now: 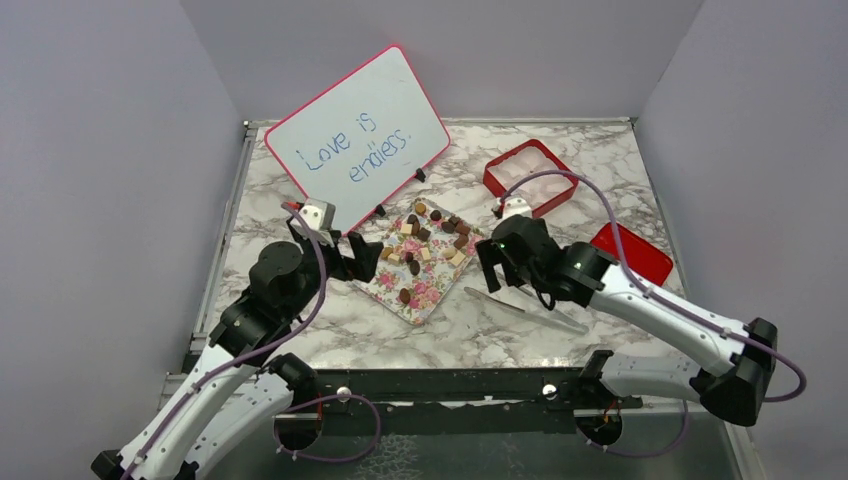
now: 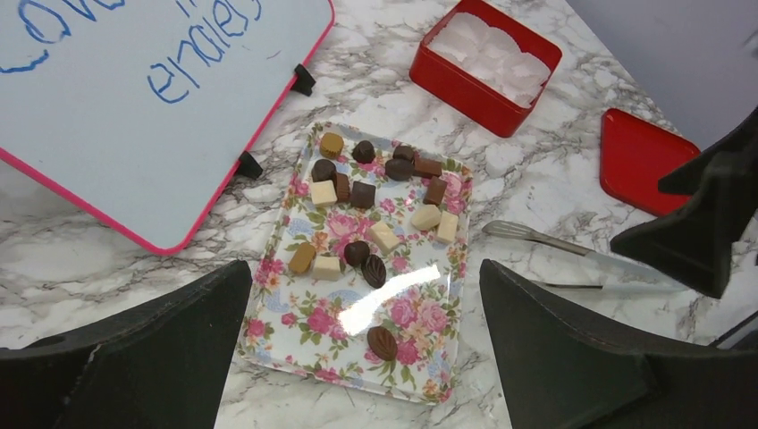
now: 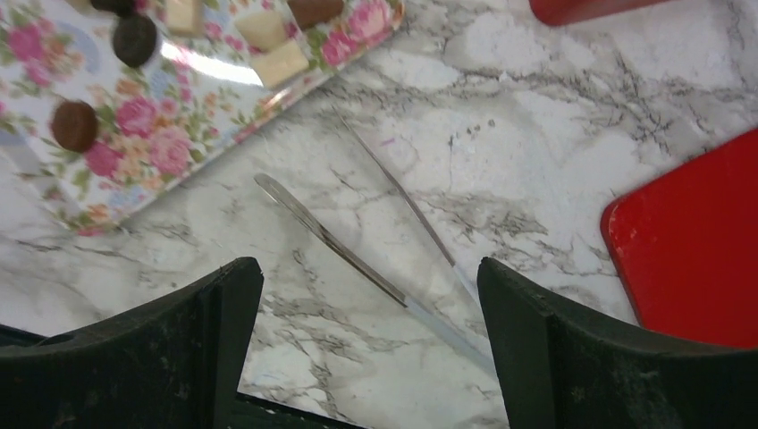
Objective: Pack the chocolate
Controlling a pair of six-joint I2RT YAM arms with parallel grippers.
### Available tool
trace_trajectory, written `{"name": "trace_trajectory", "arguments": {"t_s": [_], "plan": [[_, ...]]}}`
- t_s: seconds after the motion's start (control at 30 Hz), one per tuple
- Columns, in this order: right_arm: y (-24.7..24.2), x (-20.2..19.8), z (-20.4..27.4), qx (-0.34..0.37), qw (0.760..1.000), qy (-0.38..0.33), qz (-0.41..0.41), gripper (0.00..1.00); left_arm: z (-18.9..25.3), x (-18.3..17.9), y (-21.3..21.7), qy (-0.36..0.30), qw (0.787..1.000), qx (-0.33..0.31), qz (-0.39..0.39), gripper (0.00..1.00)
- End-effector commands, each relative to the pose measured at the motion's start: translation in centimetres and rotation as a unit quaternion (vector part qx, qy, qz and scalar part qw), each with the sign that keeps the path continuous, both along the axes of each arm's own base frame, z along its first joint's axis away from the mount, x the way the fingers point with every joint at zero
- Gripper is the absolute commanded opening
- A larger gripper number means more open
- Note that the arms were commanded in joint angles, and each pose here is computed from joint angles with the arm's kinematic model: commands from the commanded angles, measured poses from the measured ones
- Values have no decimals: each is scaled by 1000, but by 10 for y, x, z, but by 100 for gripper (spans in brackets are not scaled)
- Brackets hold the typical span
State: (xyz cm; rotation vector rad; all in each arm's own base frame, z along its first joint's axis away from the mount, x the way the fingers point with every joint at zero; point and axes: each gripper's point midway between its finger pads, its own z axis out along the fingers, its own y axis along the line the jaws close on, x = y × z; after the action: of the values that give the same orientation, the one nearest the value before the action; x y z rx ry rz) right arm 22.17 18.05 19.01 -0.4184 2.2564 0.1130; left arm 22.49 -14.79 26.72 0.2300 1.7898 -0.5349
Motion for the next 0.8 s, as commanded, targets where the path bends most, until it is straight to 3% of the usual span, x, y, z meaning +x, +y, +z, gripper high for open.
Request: {"name": "trace_trajectory", "arguments": {"t_s": [0.0,0.13,0.4,0.57,0.77], "plan": [[-15,-5,-24,-87,995,38,7,91,16,0,17,-49,998,-8,32,99],[-2,-4,-39,-83,994,55,34,78,16,-3,26,-63,997,-9,46,99],[0,19,-74,-128,987,86,36,67,18,-5,32,-74,996,-12,57,99],[7,30,-104,-96,984,141,56,63,18,-4,32,-72,996,-11,58,99],[-5,40,-138,-102,973,199,52,50,16,-3,32,-73,996,-3,56,99]]}}
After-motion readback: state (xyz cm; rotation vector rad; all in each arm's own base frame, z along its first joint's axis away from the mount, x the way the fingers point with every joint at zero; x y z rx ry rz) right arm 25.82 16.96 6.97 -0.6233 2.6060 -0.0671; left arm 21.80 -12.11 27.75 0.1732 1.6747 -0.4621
